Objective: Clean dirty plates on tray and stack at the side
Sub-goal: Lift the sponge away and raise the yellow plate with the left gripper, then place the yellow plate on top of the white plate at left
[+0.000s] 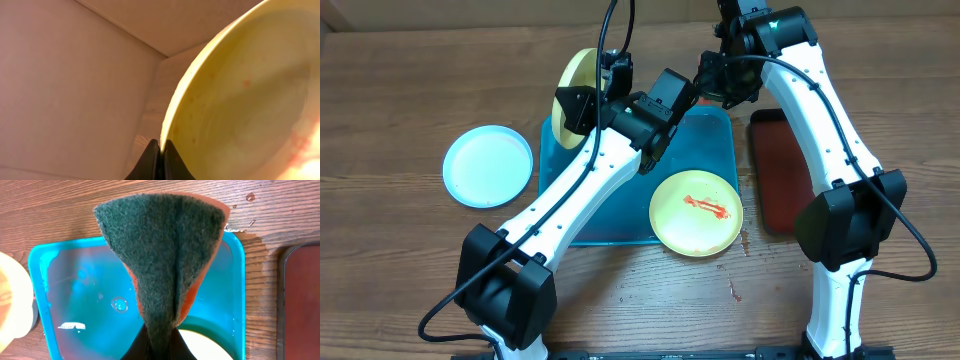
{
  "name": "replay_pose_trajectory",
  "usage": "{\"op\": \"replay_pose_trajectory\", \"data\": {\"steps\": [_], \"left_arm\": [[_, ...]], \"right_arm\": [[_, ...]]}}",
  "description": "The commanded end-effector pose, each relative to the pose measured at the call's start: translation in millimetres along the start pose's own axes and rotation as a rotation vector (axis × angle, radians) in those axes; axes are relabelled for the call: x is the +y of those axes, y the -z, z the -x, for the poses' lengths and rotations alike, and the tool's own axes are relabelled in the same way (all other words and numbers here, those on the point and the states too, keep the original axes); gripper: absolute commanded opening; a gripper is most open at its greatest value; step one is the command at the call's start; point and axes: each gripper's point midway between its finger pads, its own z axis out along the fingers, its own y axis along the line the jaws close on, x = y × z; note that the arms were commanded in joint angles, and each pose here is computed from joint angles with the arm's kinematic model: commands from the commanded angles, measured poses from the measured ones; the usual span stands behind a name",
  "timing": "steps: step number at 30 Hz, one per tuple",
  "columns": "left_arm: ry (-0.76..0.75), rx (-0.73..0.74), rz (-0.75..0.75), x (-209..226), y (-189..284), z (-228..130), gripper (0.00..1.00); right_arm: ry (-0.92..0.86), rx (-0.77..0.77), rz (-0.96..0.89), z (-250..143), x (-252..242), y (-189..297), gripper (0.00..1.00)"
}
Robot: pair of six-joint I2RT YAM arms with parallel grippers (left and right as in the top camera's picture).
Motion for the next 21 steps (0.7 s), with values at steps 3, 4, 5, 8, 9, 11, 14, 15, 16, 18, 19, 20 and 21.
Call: {"op": "replay_pose_trajectory", "data": {"steps": [3,4,5,8,9,11,14,15,16,18,19,20,21], "left_arm": [[0.078,-0.021,0.005,16,7,7,0.04],[0.077,-0.015,-0.015,13,7,6,0.04],[0.076,-0.005,-0.041,8,6,4,0.04],[0.073,0.030,-0.137,-8,6,-1,0.04],[0.070,0.048,-0.182,-15,6,-4,0.04],[0.067,0.080,-0.251,-26,5,-10,0.04],[0.067,0.145,-0.358,-40,1,-20,0.04],[0.069,0.177,-0.398,-45,-2,-25,0.04],[0.073,0.206,-0.433,-48,-5,-30,0.04],[0.094,0.286,-0.519,-54,-14,-42,0.04],[0.110,0.323,-0.558,-56,-18,-47,0.04],[0.134,0.367,-0.603,-58,-24,-53,0.04],[0.161,0.406,-0.645,-58,-29,-58,0.04]], "right_arm": [[0.014,-0.023,0.001,2,2,7,0.04],[0.014,-0.023,0.001,2,2,7,0.04],[0.014,-0.023,0.001,2,2,7,0.04],[0.013,-0.021,0.000,2,2,7,0.04],[0.013,-0.019,0.000,1,2,7,0.04],[0.013,-0.016,-0.002,1,1,7,0.04],[0.012,-0.012,-0.005,0,1,7,0.04],[0.011,-0.010,-0.005,-1,1,7,0.04],[0.011,-0.010,-0.008,-1,0,7,0.04],[0.011,-0.009,-0.014,-1,-1,7,0.04],[0.011,-0.009,-0.014,-1,-1,7,0.04],[0.011,-0.009,-0.015,-1,-1,7,0.04],[0.011,-0.009,-0.015,-1,-1,7,0.04]]}}
